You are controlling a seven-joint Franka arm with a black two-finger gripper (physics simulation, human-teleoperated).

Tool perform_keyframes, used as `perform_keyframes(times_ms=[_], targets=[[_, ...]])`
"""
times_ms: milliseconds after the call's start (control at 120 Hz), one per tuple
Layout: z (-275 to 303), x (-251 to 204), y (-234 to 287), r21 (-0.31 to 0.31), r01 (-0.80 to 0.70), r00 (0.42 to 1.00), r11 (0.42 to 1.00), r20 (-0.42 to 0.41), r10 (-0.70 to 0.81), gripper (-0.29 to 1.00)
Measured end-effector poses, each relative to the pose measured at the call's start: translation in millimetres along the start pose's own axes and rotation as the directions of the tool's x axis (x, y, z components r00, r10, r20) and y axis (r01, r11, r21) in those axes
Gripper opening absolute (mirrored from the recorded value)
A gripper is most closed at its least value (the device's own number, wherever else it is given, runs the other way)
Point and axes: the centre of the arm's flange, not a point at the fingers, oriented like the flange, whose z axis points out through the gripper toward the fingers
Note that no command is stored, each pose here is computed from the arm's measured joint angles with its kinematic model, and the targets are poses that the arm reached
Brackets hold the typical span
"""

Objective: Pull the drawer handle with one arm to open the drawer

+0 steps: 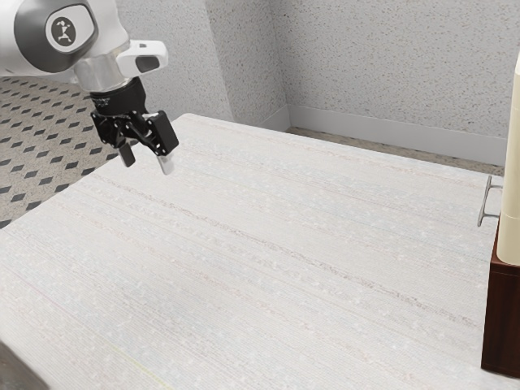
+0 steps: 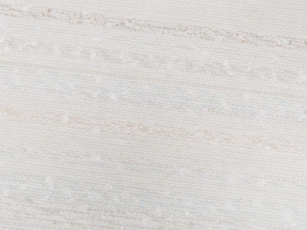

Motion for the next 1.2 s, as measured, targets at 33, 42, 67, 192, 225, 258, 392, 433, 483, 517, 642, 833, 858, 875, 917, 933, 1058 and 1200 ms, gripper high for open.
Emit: perform_keyframes(times_ms=[33, 42, 67, 192, 225, 258, 392, 433, 483, 517, 642, 833, 858, 875, 917, 933, 1058, 1200], targets=[[0.4, 0.0, -0.6, -0.007, 0.001, 1.000, 1.000, 0.000, -0.001, 0.70], [0.5, -0.1, -1.1, -0.010, 0.002, 1.000, 1.000, 0.000, -0.002, 0.70], [0.8, -0.3, -3.5, -0.016, 0.006, 1.000, 1.000, 0.000, -0.006, 0.70], [-20.5, -5.8, -14.2, -0.027, 0.024, 0.999, 0.999, -0.042, -0.025, 0.70], [-54.6, -12.8, -11.5, -0.022, 0.019, 0.994, 1.000, -0.106, -0.022, 0.70], [-78.2, -18.2, -4.3, -0.031, 0.009, 0.988, 0.999, -0.154, -0.013, 0.70], [-79.2, 6.1, 71.6, -0.128, -0.090, 0.976, 0.988, -0.211, 0.061, 0.70], [-64.9, 26.2, 91.6, -0.150, -0.110, 0.973, 0.983, -0.220, 0.075, 0.70], [-45.0, 53.5, 101.3, -0.178, -0.111, 0.970, 0.978, -0.232, 0.067, 0.70], [-33.6, 69.0, 104.6, -0.194, -0.103, 0.968, 0.976, -0.244, 0.053, 0.70], [9.9, 117.6, 111.4, -0.246, -0.024, 0.955, 0.969, -0.291, -0.050, 0.70], [44.5, 162.2, 122.6, -0.334, 0.092, 0.901, 0.938, -0.374, -0.221, 0.70], [54.1, 168.4, 130.1, -0.345, 0.099, 0.895, 0.933, -0.378, -0.235, 0.70], [62.8, 173.1, 139.7, -0.350, 0.099, 0.893, 0.932, -0.382, -0.238, 0.70], [83.5, 183.8, 158.5, -0.360, 0.104, 0.885, 0.927, -0.392, -0.251, 0.70], [90.0, 187.3, 164.0, -0.365, 0.107, 0.881, 0.925, -0.396, -0.258, 0.70], [91.2, 193.9, 184.3, -0.430, 0.127, 0.863, 0.894, -0.397, -0.313, 0.70], [105.2, 196.0, 194.0, -0.545, 0.184, 0.881, 0.818, -0.278, -0.383, 0.69]])
